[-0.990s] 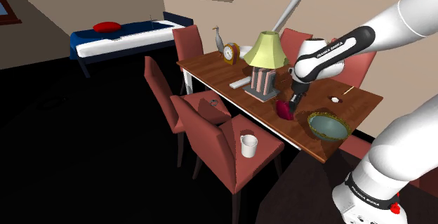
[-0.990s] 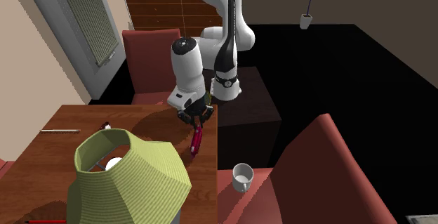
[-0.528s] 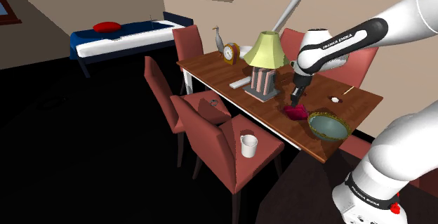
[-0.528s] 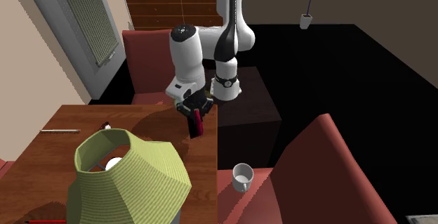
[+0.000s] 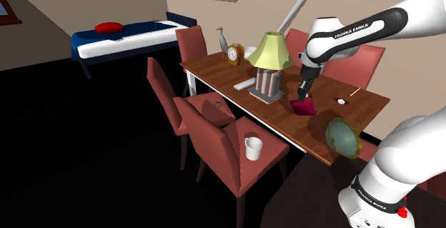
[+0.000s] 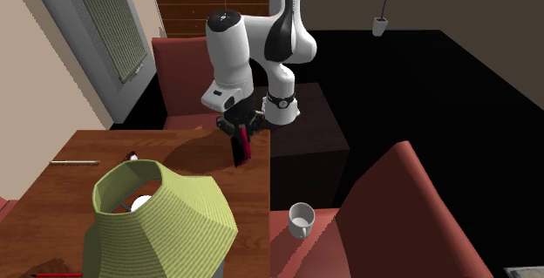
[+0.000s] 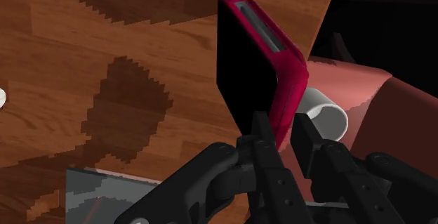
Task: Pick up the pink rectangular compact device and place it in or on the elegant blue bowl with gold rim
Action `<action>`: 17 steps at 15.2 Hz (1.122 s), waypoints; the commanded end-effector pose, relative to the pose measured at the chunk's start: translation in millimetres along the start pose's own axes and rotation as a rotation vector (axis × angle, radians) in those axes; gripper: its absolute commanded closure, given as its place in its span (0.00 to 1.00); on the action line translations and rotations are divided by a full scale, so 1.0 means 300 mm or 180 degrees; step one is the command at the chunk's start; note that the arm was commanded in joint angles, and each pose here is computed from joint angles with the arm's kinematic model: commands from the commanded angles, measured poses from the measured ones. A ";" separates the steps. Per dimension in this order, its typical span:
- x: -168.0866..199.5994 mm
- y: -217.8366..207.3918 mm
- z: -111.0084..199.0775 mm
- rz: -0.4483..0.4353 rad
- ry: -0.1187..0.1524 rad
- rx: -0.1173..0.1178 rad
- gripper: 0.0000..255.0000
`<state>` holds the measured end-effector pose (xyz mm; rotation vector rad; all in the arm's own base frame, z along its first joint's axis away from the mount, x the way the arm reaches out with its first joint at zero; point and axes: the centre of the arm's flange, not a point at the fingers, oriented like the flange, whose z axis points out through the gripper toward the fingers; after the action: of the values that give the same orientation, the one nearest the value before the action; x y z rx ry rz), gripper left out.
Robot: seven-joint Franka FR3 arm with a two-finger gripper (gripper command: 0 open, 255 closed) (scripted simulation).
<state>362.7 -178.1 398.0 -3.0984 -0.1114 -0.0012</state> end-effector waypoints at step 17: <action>-0.265 -0.029 -0.235 0.0000 -0.0001 0.0000 1.00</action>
<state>297.1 -174.8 468.6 -3.0985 -0.1105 -0.0011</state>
